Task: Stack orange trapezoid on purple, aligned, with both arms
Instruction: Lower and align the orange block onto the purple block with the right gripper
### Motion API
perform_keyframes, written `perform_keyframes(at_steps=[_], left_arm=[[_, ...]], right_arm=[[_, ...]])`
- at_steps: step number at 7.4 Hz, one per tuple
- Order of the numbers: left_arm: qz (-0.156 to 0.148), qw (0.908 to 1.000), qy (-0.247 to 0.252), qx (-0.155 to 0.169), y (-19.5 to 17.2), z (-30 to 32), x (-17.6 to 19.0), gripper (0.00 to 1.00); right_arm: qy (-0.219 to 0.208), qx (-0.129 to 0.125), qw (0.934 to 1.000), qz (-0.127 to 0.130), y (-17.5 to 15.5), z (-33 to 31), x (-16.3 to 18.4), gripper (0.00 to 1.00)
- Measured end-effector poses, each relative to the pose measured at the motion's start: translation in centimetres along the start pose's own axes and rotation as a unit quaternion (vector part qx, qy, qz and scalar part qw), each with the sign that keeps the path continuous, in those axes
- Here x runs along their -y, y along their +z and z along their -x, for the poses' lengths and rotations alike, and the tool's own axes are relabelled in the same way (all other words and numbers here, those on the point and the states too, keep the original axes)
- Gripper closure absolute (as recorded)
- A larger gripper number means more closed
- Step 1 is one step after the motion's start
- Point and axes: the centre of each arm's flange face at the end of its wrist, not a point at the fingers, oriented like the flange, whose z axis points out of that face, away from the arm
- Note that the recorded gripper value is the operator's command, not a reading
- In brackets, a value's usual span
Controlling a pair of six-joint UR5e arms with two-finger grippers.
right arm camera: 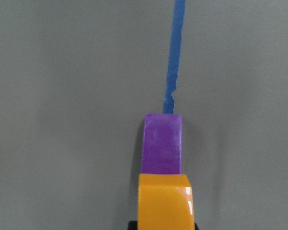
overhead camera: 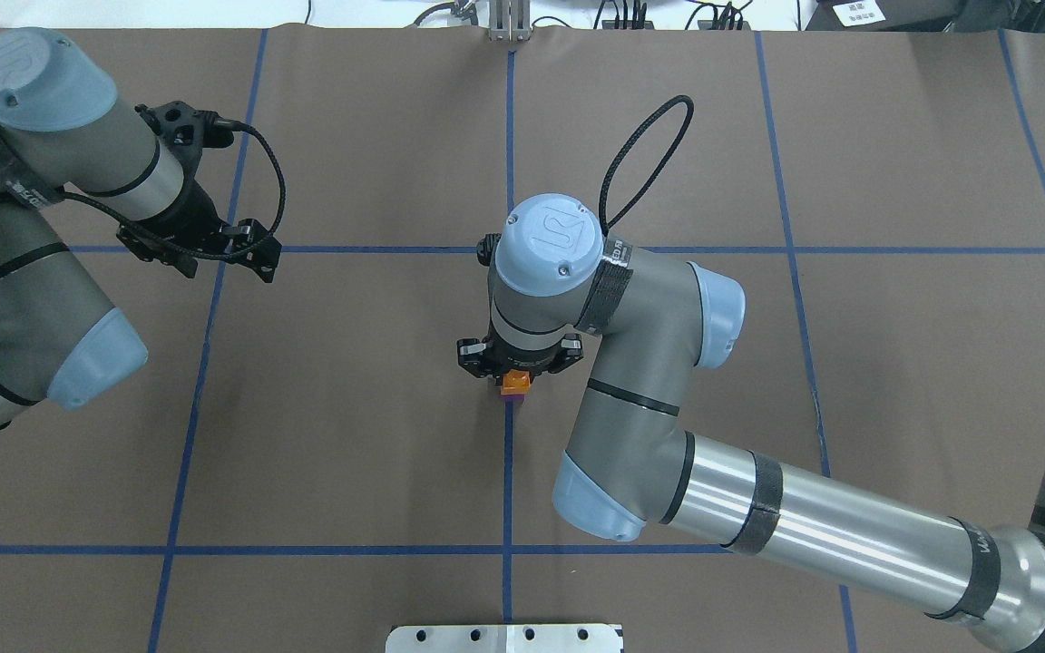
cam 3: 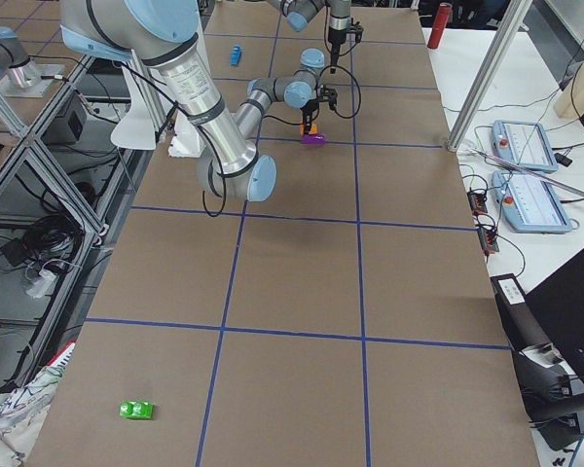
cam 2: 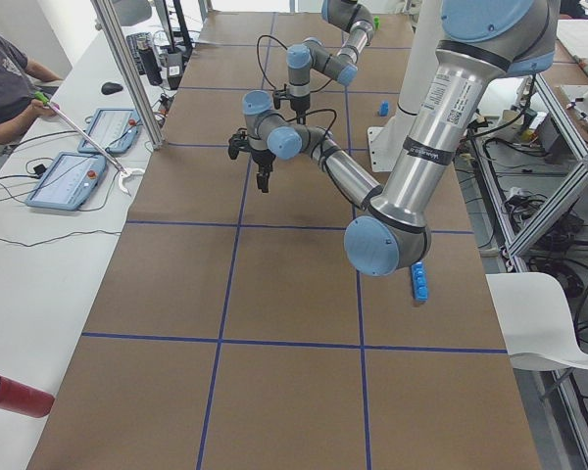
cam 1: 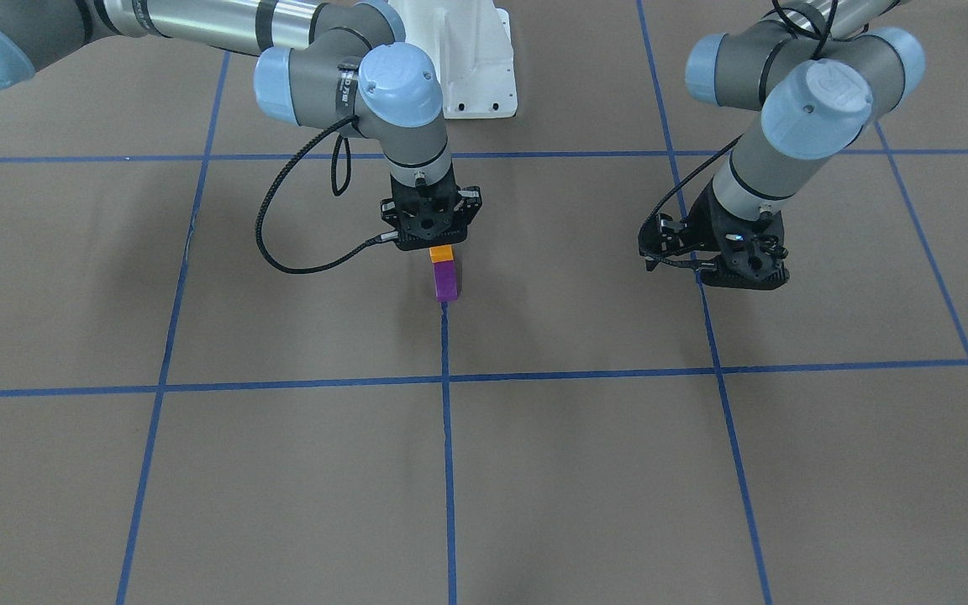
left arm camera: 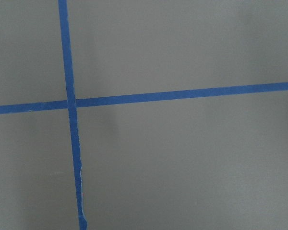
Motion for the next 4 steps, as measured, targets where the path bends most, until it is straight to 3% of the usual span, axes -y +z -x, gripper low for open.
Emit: perform_keyframes(at_steps=[4], left_arm=[[0.001, 1.0000, 0.001, -0.001, 0.0, -0.1, 0.0, 0.00]], right_arm=[[0.001, -0.013, 0.9999, 0.000, 1.3, 0.2, 0.1, 1.00]])
